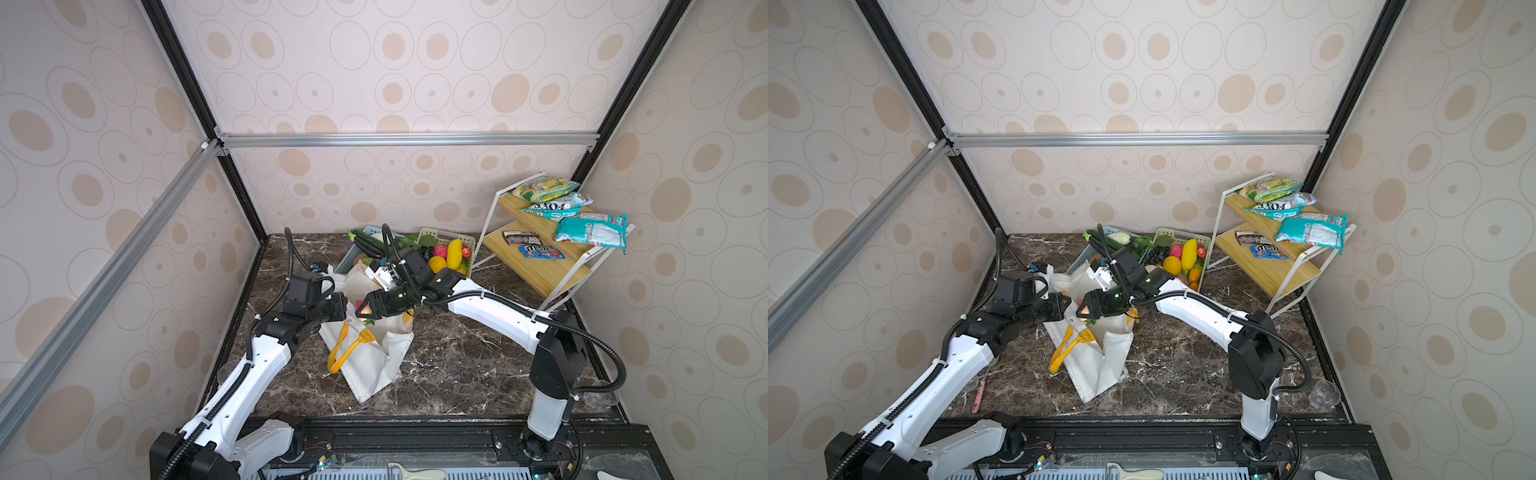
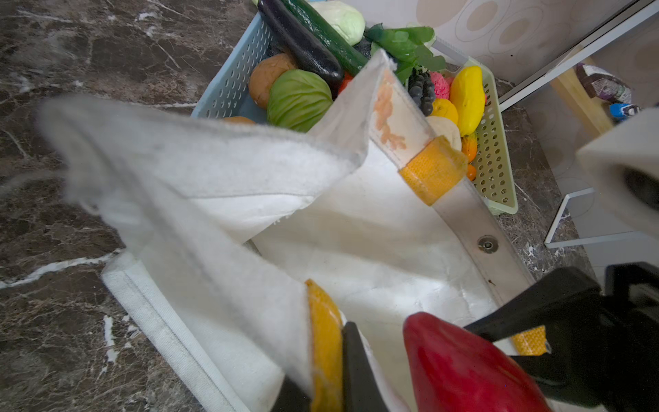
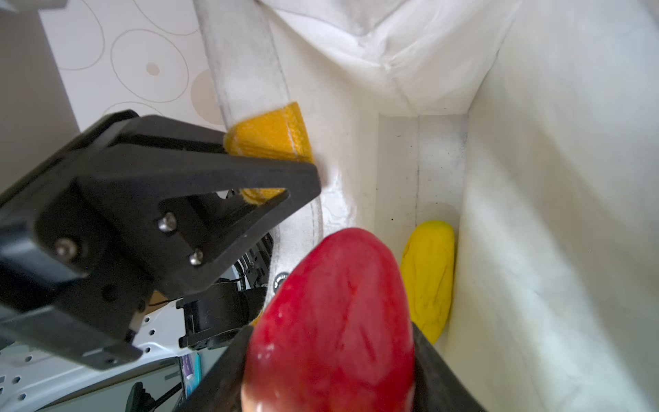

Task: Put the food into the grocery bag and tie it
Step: 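Lift the red fruit and carry it over the bag with the right gripper, then lower the red fruit into the bag while the left gripper holds the rim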

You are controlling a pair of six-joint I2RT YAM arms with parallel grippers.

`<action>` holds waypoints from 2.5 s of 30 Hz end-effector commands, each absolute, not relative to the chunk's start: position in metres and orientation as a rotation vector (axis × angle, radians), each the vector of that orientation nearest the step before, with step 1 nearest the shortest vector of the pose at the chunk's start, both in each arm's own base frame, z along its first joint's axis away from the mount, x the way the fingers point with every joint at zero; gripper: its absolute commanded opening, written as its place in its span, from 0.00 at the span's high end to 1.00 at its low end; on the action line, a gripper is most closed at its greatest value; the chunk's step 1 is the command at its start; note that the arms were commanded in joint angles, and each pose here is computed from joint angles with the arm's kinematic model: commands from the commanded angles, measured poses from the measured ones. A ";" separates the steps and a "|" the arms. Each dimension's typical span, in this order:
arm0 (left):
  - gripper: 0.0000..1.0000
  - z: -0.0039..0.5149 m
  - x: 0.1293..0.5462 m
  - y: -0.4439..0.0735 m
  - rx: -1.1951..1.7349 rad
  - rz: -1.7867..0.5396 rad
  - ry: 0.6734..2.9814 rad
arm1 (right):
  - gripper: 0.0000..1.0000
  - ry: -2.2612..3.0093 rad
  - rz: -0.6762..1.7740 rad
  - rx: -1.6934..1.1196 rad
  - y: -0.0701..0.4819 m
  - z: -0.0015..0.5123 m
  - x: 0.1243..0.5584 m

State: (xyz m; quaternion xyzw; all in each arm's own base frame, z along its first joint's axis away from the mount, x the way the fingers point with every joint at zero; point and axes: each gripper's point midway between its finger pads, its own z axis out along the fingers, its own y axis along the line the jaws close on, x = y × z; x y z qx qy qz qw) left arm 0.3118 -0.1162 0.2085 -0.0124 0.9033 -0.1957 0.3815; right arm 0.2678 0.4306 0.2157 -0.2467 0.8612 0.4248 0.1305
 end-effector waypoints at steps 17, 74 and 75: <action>1.00 0.235 0.328 -0.125 0.013 -0.537 2.238 | 0.42 2.598 0.941 -0.963 0.417 0.169 0.251; 1.00 0.251 0.314 -0.137 0.111 -0.635 2.126 | 0.34 2.921 0.476 -1.092 0.395 0.026 0.239; 1.00 0.251 0.313 -0.137 0.108 -0.638 2.125 | 0.31 2.924 0.474 -1.087 0.395 0.026 0.239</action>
